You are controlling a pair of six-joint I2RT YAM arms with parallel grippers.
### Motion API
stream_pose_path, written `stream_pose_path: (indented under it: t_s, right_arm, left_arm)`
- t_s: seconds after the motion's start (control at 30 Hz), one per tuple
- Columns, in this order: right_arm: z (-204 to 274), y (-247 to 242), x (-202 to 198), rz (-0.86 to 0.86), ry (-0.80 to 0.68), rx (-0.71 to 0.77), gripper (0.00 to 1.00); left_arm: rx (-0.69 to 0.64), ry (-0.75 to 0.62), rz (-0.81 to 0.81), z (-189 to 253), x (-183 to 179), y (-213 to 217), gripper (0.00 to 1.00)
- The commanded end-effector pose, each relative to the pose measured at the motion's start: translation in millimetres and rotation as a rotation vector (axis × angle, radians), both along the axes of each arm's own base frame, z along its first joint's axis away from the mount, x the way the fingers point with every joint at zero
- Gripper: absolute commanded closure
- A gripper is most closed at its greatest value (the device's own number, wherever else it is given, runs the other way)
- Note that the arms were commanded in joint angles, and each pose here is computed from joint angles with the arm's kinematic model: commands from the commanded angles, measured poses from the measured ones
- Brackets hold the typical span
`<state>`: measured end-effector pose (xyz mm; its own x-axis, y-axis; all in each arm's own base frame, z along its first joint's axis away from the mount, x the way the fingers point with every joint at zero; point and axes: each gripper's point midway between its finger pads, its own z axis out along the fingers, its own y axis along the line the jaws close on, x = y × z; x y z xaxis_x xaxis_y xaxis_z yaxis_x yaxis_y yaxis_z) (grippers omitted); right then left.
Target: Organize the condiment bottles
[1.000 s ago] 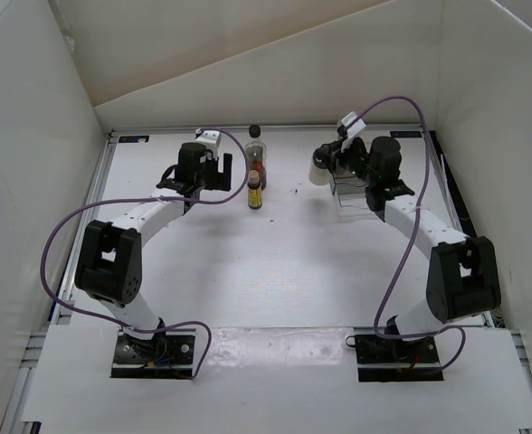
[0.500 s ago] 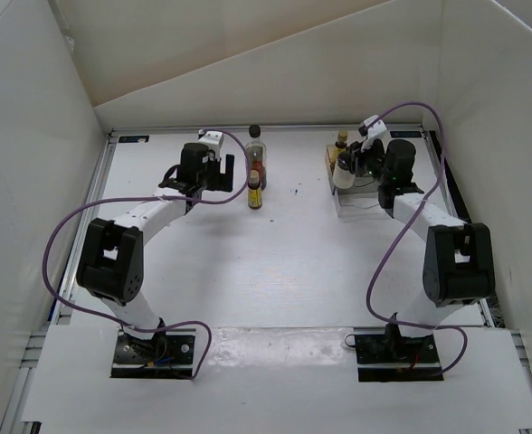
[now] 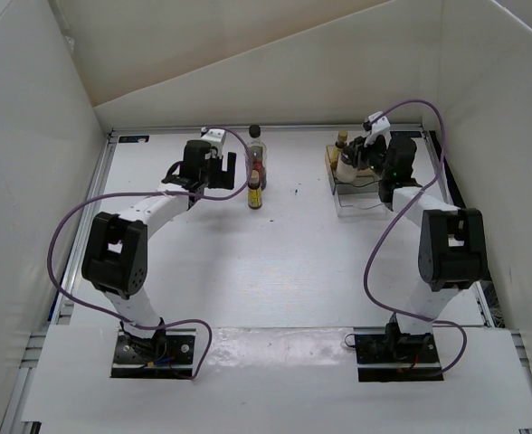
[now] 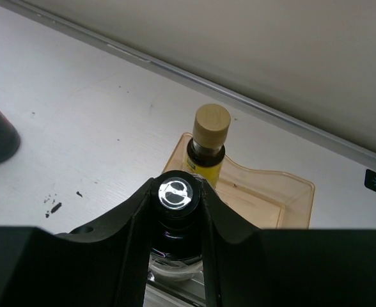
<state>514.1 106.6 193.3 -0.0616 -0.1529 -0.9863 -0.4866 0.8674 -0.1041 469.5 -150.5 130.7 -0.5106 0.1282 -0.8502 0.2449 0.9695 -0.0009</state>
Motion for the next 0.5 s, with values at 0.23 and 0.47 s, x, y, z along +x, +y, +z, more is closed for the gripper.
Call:
stream_pose_path:
  t_s: [0.23,0.47]
  right_arm:
    - [32.1,-7.5,15.0,-0.007,-0.125,0.022,1.0]
    - [9.7,-2.5,17.2,-0.007,-0.113,0.026,1.0]
  left_arm:
    - [-0.017,-0.022,-0.007,10.9,9.5,-7.6,0.0]
    - [-0.01,-0.021,-0.006,11.4,9.5,-6.9,0.0]
